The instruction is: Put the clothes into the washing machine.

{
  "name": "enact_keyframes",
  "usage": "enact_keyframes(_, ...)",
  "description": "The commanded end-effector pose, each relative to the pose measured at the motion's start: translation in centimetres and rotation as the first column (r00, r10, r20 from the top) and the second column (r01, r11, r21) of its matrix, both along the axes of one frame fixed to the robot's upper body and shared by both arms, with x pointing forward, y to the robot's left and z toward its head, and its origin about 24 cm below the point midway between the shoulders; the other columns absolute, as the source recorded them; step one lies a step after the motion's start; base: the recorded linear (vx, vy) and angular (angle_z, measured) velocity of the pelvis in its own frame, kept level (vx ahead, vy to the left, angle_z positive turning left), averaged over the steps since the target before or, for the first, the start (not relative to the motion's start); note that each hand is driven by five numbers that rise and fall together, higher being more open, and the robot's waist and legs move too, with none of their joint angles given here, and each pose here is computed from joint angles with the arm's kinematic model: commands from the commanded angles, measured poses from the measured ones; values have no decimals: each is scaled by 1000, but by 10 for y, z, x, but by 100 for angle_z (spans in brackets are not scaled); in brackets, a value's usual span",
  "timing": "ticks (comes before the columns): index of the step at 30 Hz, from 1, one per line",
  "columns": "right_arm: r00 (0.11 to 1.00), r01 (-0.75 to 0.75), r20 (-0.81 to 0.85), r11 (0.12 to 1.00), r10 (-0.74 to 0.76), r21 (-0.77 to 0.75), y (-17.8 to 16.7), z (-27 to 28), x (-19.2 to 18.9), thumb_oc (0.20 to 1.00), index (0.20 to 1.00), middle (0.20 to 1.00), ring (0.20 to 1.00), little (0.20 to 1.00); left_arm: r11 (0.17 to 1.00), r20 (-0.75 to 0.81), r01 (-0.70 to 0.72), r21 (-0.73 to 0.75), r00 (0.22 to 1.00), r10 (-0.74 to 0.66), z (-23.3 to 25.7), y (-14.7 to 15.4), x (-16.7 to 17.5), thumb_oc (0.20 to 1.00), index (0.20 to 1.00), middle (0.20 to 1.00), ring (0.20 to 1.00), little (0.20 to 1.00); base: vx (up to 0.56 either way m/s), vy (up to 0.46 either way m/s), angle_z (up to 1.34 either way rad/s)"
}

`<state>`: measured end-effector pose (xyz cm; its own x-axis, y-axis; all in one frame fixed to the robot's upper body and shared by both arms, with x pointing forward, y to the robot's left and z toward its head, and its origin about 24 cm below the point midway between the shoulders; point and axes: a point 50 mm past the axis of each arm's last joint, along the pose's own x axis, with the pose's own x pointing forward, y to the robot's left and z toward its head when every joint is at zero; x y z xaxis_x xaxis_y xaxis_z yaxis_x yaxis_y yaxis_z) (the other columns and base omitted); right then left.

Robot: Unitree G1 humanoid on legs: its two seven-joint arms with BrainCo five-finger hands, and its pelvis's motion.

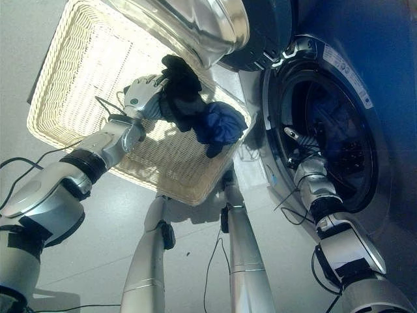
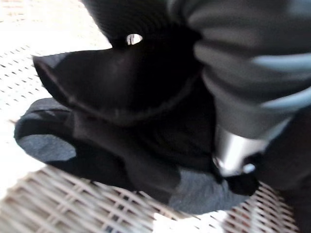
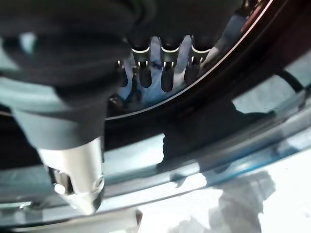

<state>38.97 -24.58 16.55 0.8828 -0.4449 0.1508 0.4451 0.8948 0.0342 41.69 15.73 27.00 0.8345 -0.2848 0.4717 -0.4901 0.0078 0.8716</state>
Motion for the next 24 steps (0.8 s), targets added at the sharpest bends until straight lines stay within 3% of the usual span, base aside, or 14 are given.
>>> enact_keyframes(1,999,24,45,1000,-24,0,2,0,-3,1000,1000,1000,1000,1000,1000,-14,0,-28,1000,0,5,-9,3,200,200,200,200,200,0,0,0)
enact_keyframes(8,996,-16,94,997,10,72,13,1,-5,1000,1000,1000,1000,1000,992,-43,12,-124,999,-18,-2,-1,3,200,200,200,200,200,0,0,0)
enact_keyframes(11,985,-30,169,997,17,75,21,5,-10,1000,1000,1000,1000,1000,966,-12,64,-252,998,-69,-2,0,0,200,200,200,200,200,0,0,0)
enact_keyframes(16,953,5,303,1000,-10,19,37,16,-23,1000,1000,1000,1000,1000,842,116,201,-500,979,-165,-4,2,-9,200,200,200,200,200,0,0,0)
enact_keyframes(18,927,18,373,1000,-19,6,42,23,-32,1000,1000,1000,1000,1000,747,195,283,-601,959,-207,-9,2,-16,200,200,200,200,200,0,0,0)
enact_keyframes(24,863,-10,505,999,31,-45,62,36,-53,1000,1000,1000,1000,1000,556,363,448,-700,894,-264,-20,-2,-36,200,200,200,200,200,0,0,0)
